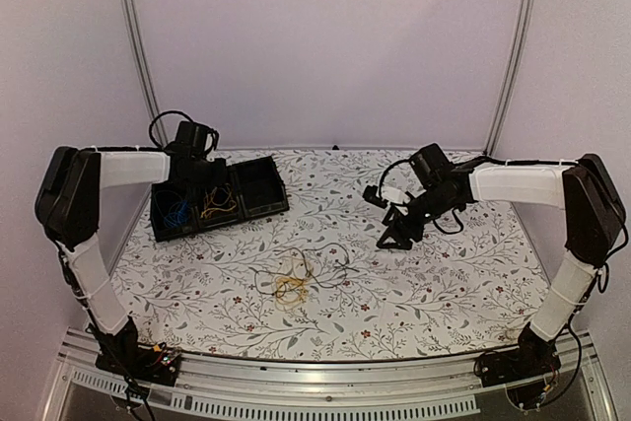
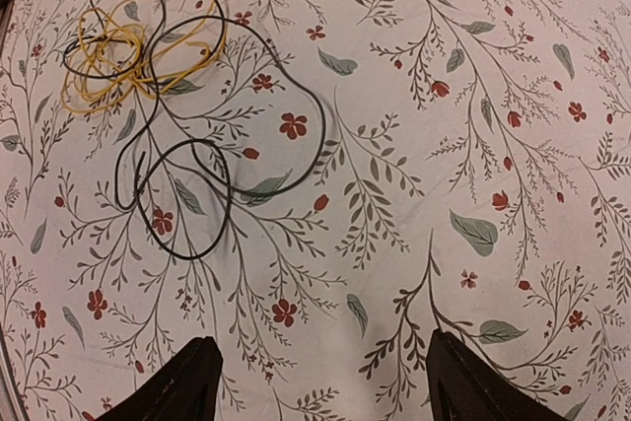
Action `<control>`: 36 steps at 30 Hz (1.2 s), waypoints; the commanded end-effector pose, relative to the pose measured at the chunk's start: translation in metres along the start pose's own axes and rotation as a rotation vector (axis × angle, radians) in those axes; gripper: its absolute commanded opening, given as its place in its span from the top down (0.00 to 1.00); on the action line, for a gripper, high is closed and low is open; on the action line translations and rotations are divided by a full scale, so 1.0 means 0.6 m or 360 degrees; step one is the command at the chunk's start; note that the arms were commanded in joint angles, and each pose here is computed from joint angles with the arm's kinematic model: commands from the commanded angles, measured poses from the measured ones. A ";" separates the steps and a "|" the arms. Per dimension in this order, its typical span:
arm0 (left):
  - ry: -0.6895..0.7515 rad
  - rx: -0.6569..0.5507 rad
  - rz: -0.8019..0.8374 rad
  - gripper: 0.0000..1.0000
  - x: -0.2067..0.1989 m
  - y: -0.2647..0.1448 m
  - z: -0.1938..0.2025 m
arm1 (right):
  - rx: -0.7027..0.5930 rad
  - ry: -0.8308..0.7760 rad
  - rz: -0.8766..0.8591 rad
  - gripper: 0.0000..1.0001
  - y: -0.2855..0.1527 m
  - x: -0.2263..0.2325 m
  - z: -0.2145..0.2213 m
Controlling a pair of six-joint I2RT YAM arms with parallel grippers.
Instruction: Untangle the cables
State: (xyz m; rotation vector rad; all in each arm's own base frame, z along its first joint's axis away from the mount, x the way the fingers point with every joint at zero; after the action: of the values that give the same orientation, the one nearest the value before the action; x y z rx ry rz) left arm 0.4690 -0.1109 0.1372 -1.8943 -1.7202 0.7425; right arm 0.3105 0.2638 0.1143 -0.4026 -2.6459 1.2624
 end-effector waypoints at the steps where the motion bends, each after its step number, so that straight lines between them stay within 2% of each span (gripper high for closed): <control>1: -0.0003 0.0058 -0.0007 1.00 -0.008 0.027 0.023 | 0.0023 -0.0003 -0.0011 0.24 0.002 0.000 0.005; 5: 0.0021 0.0111 -0.0086 1.00 0.006 0.032 0.046 | 0.0026 -0.0001 -0.0027 0.24 0.005 0.001 0.006; 9: 0.0042 0.0167 -0.0056 1.00 0.007 0.039 0.064 | 0.0053 0.0018 -0.0042 0.24 0.015 0.000 0.013; 16: 0.0061 0.0221 -0.0023 0.98 0.004 0.025 0.049 | 0.0059 0.0025 -0.0045 0.24 0.019 0.000 0.012; 21: 0.0077 0.0144 -0.0035 0.73 0.015 -0.014 0.024 | 0.0033 0.0028 -0.0026 0.24 0.011 -0.002 0.004; 26: 0.0072 0.0106 0.0010 0.61 0.009 -0.034 0.003 | 0.0037 0.0030 -0.0021 0.23 0.014 -0.002 0.004; 30: 0.0110 -0.0046 0.0069 0.52 0.003 -0.069 -0.032 | 0.0054 0.0031 0.0027 0.23 0.012 -0.010 0.003; 31: 0.0112 -0.0112 0.0071 0.40 0.005 -0.083 -0.041 | 0.0033 0.0028 0.0041 0.23 0.003 -0.012 -0.007; 32: 0.0111 -0.0180 0.0081 0.10 0.005 -0.098 -0.051 | 0.0009 0.0021 0.0042 0.23 -0.005 -0.011 -0.017; 33: 0.0115 -0.0240 0.0098 0.02 0.004 -0.116 -0.060 | -0.0027 0.0004 0.0051 0.23 -0.019 -0.011 -0.032; 36: 0.0183 -0.0379 0.0091 0.00 0.003 -0.163 -0.087 | -0.0157 -0.0081 0.0128 0.22 -0.079 -0.013 -0.092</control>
State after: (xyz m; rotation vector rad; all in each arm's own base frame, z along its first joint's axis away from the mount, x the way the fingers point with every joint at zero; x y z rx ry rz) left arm 0.4368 -0.1018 0.1877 -1.9790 -1.6859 0.6360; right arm 0.3141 0.2633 0.1081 -0.4062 -2.5949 1.2997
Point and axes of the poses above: each gripper's point midway between its finger pads, its own y axis out along the fingers, its own x axis along the line the jaws close on, z = x × y, the point moved 3 cm from there along -y, back along the fingers, and after that the axes turned 2 degrees about y, right-handed, at the moved point
